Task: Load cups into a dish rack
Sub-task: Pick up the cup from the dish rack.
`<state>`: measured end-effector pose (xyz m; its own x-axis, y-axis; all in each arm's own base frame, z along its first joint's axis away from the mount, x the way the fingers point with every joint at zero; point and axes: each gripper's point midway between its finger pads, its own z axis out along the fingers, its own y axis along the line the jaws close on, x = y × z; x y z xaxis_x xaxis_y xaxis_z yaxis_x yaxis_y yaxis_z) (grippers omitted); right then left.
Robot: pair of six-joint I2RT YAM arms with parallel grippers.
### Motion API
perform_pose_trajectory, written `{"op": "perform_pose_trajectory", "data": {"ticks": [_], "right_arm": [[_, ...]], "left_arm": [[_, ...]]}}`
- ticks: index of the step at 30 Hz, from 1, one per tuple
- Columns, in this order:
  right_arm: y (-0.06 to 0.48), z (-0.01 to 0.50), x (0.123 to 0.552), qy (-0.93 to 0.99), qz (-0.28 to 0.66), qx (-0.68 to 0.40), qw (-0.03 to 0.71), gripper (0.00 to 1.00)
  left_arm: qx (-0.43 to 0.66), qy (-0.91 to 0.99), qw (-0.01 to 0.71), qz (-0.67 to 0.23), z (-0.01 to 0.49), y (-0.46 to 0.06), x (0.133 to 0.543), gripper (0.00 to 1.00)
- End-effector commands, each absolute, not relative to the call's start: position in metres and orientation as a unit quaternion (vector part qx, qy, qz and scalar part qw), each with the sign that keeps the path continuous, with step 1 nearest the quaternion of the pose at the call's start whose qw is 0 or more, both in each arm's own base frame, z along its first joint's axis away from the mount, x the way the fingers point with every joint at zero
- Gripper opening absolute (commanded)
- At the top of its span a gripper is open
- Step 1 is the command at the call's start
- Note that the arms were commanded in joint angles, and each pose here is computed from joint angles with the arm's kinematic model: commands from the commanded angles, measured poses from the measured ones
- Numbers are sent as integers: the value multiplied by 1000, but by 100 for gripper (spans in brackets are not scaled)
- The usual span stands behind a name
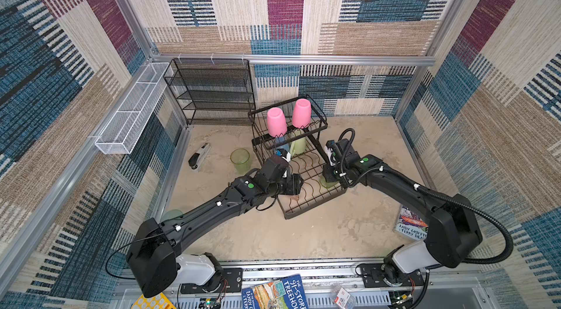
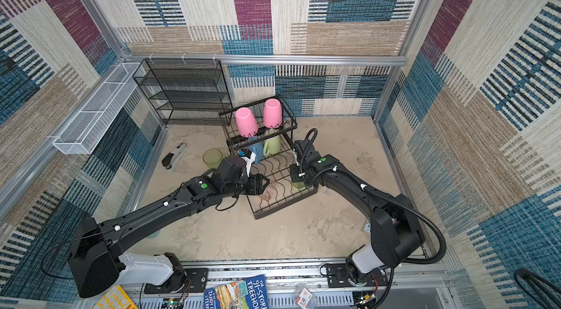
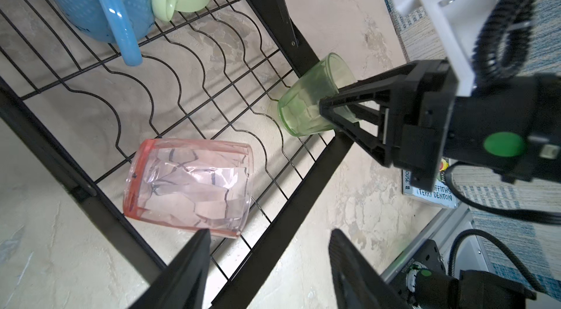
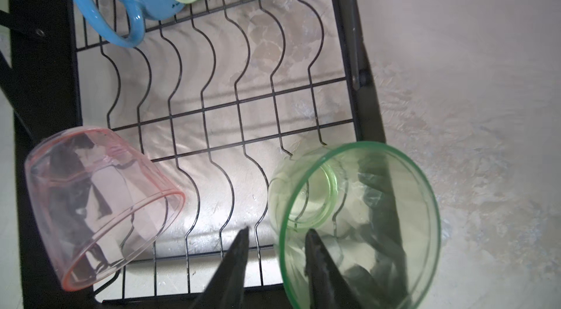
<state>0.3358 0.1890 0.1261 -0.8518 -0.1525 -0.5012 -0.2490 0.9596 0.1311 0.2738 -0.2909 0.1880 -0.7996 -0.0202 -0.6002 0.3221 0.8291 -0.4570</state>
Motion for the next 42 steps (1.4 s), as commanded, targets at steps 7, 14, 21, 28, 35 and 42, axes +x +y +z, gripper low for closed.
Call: {"op": "perform_pose_trajectory", "data": {"ticks": [7,14,21,28,35,42], "right_arm": [[198,142,341,951,111,-119,261,0],[201,200,332,920,165,-119,335,0],[212,258,305,845,269,-152,437,0],[225,296,273,762,358,-202,499,0],[228,307,256,725,390,-223,522,0],[226,320,245,696,411,-228,543,0]], "left_arm": [[84,903,301,-295,196,-296,273,65],[58,906,265,-324,199,-306,269,65],[-35,872,209,-441,224,-327,259,66],[-152,788,174,-571,256,-339,266,68],[-221,722,152,-638,280,-347,282,75],[-262,684,126,-669,284,-359,298,79]]}}
